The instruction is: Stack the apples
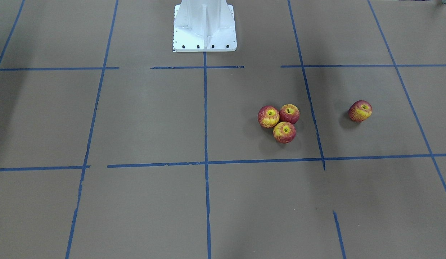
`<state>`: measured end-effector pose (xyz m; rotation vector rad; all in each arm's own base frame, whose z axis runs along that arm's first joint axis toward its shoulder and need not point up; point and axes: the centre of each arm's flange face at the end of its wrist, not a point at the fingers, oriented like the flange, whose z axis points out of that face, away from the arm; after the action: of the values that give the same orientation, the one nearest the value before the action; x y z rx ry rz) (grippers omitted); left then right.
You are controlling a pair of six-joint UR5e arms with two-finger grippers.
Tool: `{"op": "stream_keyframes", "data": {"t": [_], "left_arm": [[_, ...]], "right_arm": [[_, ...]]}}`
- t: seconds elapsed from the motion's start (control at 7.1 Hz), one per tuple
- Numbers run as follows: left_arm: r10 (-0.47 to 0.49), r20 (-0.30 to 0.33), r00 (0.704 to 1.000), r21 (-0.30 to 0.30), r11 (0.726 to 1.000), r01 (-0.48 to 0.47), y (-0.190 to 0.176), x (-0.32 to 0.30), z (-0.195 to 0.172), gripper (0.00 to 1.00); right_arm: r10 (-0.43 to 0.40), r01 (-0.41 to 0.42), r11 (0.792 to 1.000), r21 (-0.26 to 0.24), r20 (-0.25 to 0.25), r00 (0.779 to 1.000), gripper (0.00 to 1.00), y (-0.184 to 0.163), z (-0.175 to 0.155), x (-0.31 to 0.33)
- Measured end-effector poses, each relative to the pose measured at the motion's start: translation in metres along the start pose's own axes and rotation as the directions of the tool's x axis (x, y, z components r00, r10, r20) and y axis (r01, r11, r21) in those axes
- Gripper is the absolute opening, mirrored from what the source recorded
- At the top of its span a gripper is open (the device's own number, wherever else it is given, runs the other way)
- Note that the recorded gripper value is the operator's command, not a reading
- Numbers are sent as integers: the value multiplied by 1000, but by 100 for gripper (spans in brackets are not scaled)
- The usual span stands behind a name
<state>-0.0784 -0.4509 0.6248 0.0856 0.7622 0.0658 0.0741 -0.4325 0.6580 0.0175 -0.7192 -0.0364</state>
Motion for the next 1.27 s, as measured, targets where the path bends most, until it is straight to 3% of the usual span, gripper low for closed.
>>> {"op": "stream_keyframes", "data": {"t": [0.56,0.99,1.27], "left_arm": [[14,-1,1000,11,1000,-14,-3,4,-4,100],[141,-5,990,131,982,-139,-21,41,-12,100],[101,-55,993,148,985,-92,-33,98,20,100]], "right_arm": [[0,0,1000,0,0,1000,100,0,0,0],[0,0,1000,0,0,1000,100,0,0,0],[0,0,1000,0,0,1000,100,0,0,0]]}}
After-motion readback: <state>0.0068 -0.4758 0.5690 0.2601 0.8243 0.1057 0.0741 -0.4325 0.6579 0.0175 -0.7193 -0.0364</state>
